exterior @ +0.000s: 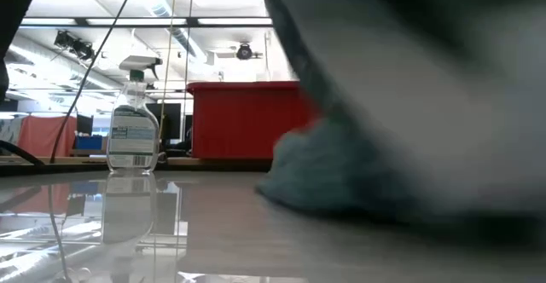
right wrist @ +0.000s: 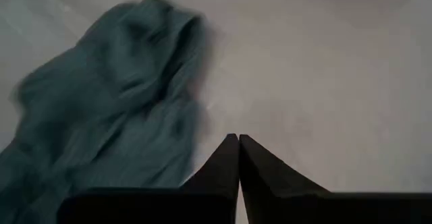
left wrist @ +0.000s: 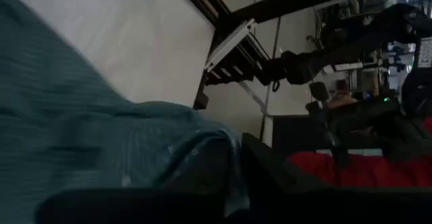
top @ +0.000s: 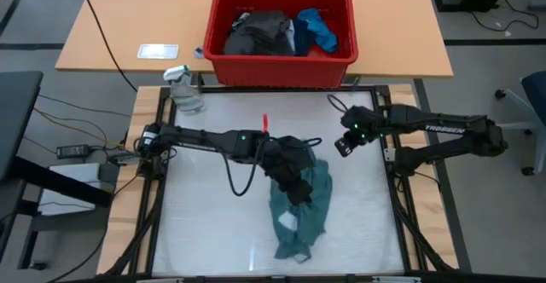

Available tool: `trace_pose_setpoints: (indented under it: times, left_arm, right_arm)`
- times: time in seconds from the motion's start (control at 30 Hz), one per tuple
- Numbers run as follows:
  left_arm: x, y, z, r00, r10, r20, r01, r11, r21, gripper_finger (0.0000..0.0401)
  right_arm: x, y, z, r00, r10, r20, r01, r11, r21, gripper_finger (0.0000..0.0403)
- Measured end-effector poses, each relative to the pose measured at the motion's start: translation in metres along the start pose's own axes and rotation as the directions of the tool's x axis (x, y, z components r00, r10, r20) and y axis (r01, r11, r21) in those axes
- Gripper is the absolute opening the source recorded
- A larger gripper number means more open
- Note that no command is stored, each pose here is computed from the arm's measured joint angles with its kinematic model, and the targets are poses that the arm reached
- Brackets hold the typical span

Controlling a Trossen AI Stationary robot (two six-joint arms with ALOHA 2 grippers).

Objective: Fold laundry
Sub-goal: Remove the green shirt from the red bin, then fold the green shirt

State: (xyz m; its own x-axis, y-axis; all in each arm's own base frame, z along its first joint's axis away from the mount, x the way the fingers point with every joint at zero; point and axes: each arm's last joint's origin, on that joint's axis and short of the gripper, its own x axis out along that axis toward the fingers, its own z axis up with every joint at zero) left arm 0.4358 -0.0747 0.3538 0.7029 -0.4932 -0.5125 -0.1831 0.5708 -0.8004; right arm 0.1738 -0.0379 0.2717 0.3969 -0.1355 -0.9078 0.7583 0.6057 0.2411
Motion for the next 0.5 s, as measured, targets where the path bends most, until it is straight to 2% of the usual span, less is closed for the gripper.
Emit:
trace_pose_setpoints:
  times: [0.13,0.27,0.37,0.43,0.5]
  left_arm:
    - [-0.003,0.003,0.005,1.0,0.007,0.018,-0.007,0.999,-0.033,0.0111]
    - [-0.01,0.011,0.016,0.999,0.014,0.039,-0.012,0.998,-0.062,0.0165]
    - [-0.021,0.014,0.027,0.998,0.031,0.054,-0.027,0.997,-0.069,0.019]
    - [-0.031,0.019,0.032,0.996,0.077,0.043,-0.075,0.996,-0.04,0.0198]
    - [-0.038,0.032,0.031,0.984,0.178,0.007,-0.178,0.984,-0.013,0.02]
  right_arm:
    - [0.004,-0.002,-0.016,0.999,0.052,0.01,-0.052,0.999,0.007,0.006]
    - [0.007,0.001,-0.027,0.985,0.171,0.019,-0.171,0.985,-0.005,0.0107]
    - [0.012,0.006,-0.034,0.962,0.271,0.026,-0.271,0.963,-0.012,0.0142]
    - [0.016,0.014,-0.038,0.937,0.347,0.042,-0.346,0.938,-0.028,0.0163]
    - [0.023,0.023,-0.04,0.906,0.418,0.062,-0.415,0.908,-0.055,0.018]
